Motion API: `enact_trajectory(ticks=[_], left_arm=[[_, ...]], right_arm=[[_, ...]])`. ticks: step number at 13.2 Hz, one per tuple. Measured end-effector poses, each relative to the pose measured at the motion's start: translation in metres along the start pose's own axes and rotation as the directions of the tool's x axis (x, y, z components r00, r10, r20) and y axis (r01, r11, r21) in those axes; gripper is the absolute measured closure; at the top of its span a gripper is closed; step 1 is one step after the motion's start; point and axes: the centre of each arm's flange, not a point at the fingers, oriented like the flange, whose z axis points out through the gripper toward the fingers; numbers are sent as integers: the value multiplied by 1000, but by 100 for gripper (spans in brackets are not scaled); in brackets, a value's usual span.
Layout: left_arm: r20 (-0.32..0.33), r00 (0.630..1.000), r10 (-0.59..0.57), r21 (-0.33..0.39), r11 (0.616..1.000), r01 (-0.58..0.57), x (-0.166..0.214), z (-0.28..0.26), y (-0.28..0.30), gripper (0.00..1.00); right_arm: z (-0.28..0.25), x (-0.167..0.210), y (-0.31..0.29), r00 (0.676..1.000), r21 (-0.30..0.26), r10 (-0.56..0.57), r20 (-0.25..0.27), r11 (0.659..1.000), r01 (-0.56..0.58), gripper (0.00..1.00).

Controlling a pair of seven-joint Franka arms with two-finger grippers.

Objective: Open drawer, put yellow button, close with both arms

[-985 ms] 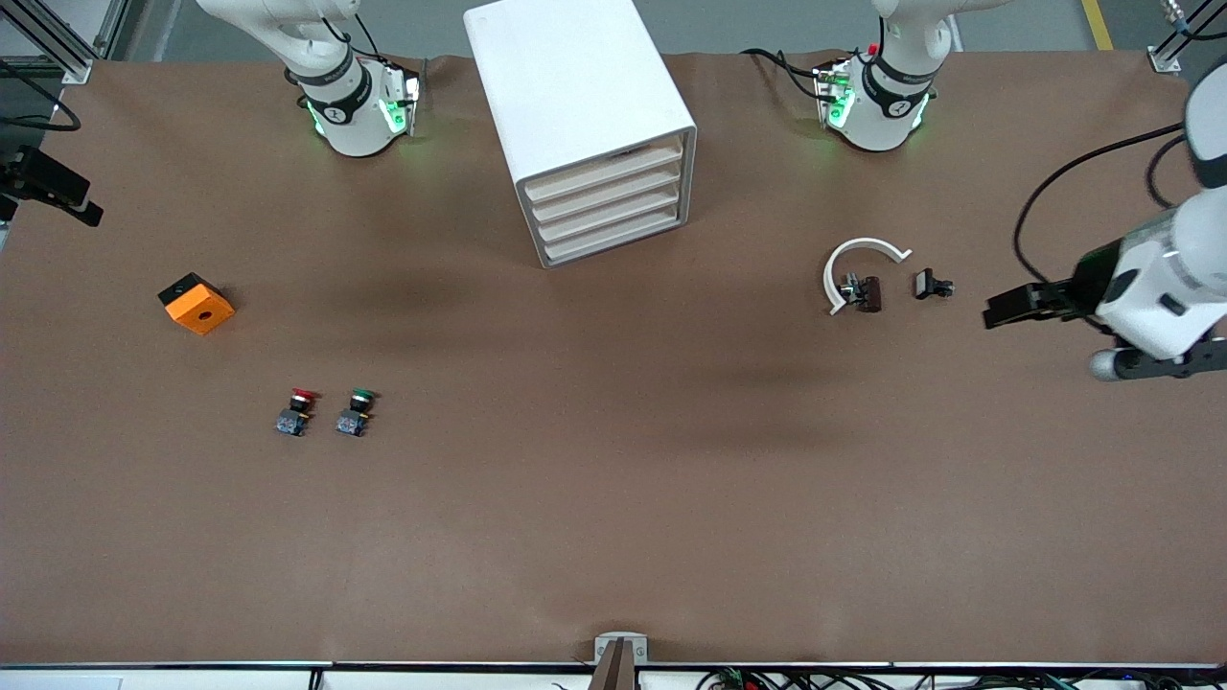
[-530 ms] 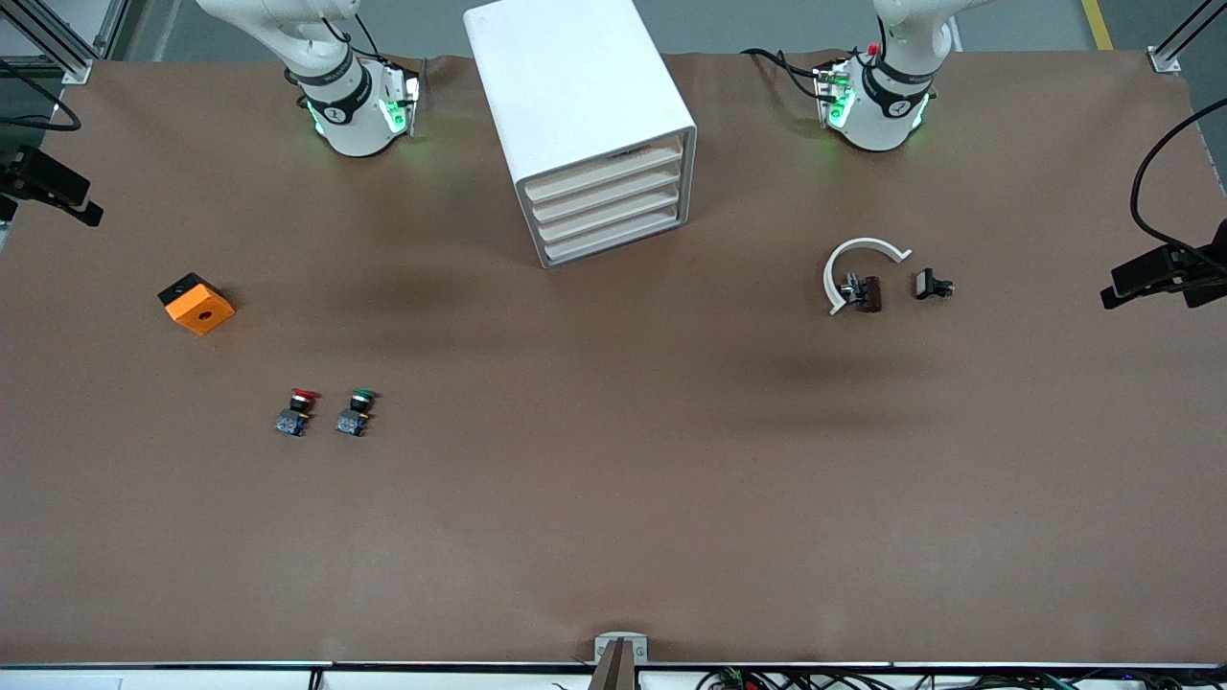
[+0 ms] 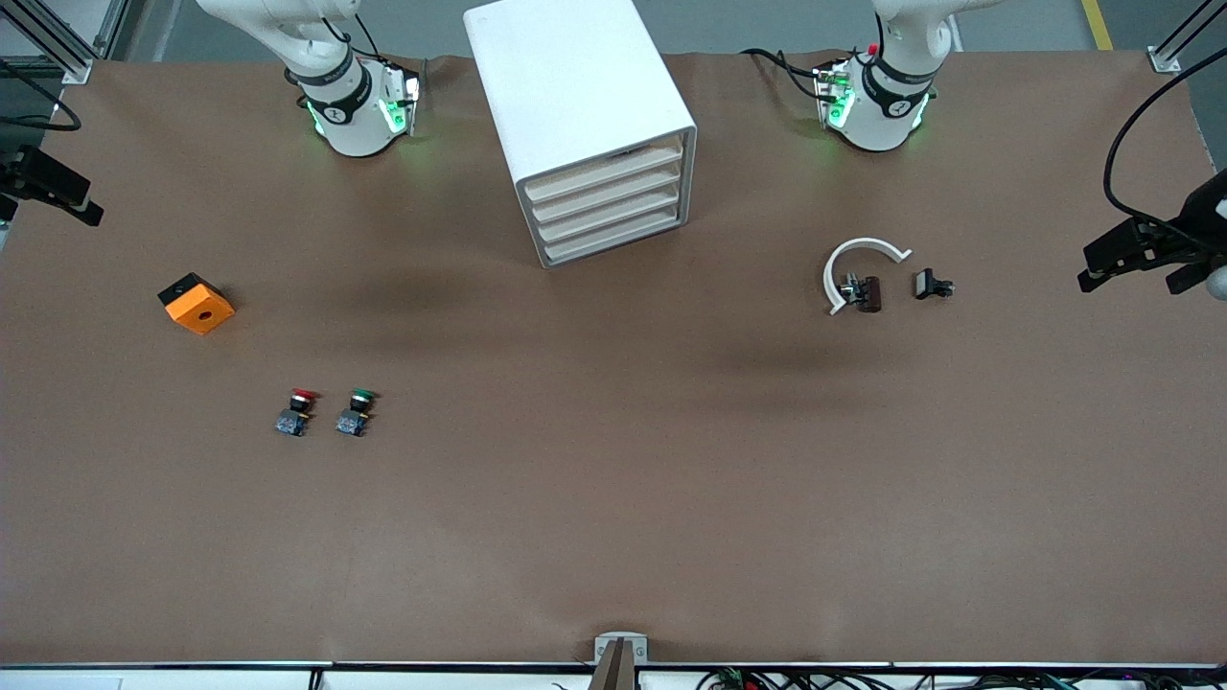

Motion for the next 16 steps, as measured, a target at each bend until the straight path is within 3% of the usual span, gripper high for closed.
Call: enact_trajectory(ticks=[8,16], left_arm=[[-28,1000,15,1,1000,-15,-1,-18,10,0],[2,1000,-5,-2,1000,5,-14,-34,23,0]], right_arm=[[1,-3,-3,1000,24,14,20,1000,-14,0],[0,-3,-1,1000,25,17,18,1000,-18,0]])
